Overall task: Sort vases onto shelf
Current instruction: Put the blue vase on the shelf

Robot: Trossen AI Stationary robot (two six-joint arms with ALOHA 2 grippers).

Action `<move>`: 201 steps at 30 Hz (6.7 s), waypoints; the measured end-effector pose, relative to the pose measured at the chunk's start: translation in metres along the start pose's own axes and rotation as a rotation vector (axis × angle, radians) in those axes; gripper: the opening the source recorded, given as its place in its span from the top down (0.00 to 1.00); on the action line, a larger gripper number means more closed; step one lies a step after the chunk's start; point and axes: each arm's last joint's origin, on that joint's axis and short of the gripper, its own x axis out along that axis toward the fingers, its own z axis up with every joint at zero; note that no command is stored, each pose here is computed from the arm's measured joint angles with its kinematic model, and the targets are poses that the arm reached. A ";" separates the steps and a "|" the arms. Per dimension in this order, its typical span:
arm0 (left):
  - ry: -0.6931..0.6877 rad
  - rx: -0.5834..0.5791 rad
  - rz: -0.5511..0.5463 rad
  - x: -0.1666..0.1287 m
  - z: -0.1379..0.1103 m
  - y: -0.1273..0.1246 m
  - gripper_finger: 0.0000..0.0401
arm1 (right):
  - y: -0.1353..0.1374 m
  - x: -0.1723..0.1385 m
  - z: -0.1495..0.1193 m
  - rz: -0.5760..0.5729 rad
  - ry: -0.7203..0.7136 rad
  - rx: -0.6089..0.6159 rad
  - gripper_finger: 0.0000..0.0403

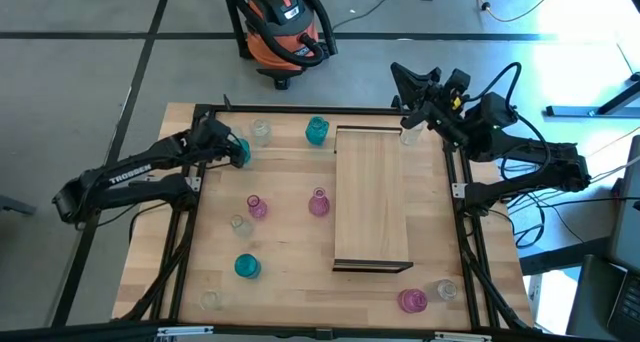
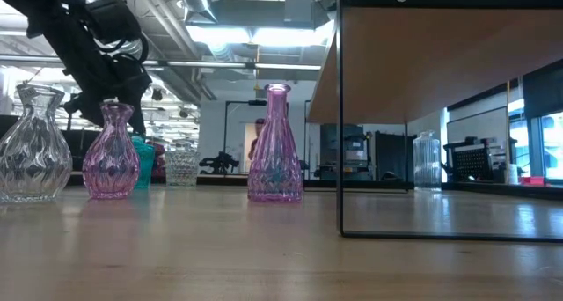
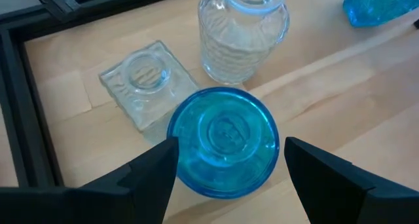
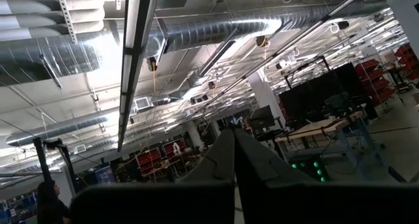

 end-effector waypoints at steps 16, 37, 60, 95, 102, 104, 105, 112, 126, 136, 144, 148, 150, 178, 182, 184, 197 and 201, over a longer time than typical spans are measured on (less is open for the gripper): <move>0.028 0.058 0.045 0.014 -0.001 -0.011 0.49 | 0.000 0.000 0.000 0.001 -0.001 0.018 1.00; -0.012 -0.016 0.012 0.015 0.003 -0.014 0.62 | 0.001 0.000 0.000 0.025 0.005 0.026 1.00; -0.021 -0.074 -0.019 0.021 0.007 -0.018 0.61 | 0.000 0.000 -0.002 0.021 0.020 0.019 1.00; -0.026 -0.122 -0.024 0.038 0.015 -0.022 0.28 | 0.001 0.000 -0.002 0.030 0.021 0.029 1.00; -0.020 -0.120 -0.020 0.039 0.014 -0.021 0.39 | 0.001 0.000 -0.002 0.029 0.021 0.031 1.00; -0.019 -0.120 -0.016 0.039 0.013 -0.021 0.43 | 0.001 0.000 -0.002 0.029 0.021 0.031 1.00; -0.019 -0.120 -0.015 0.039 0.013 -0.021 0.45 | 0.001 0.000 -0.002 0.029 0.021 0.031 1.00; -0.007 -0.116 -0.008 0.038 0.012 -0.021 0.59 | 0.001 0.000 -0.002 0.029 0.021 0.031 1.00; -0.002 -0.115 -0.020 0.031 0.016 -0.022 0.67 | 0.001 0.000 -0.002 0.029 0.022 0.030 1.00; 0.015 -0.027 -0.051 0.006 0.032 -0.038 0.68 | 0.001 0.000 -0.002 0.029 0.023 0.030 1.00; -0.044 0.008 -0.286 -0.019 0.054 -0.063 0.76 | 0.000 0.000 -0.003 0.027 0.033 0.025 1.00; -0.070 0.030 -0.287 -0.027 0.060 -0.067 0.84 | 0.000 0.000 -0.003 0.026 0.037 0.023 1.00; -0.068 0.033 -0.275 -0.029 0.061 -0.067 0.86 | 0.000 0.000 -0.004 0.026 0.041 0.022 1.00; 0.326 0.090 -0.286 0.005 0.057 -0.027 0.30 | 0.002 0.000 -0.005 0.075 0.061 0.020 1.00; 0.402 0.080 -0.283 0.018 0.051 -0.038 0.31 | 0.002 0.000 -0.005 0.081 0.062 0.020 1.00; 0.421 0.078 -0.285 0.025 0.049 -0.044 0.31 | 0.002 0.000 -0.005 0.099 0.066 0.021 1.00; 0.389 0.545 -0.432 0.027 0.041 -0.059 0.18 | 0.002 0.000 -0.006 0.099 0.074 0.018 1.00; 0.341 0.815 -0.389 0.026 0.038 -0.062 0.17 | 0.002 0.000 -0.006 0.099 0.074 0.018 1.00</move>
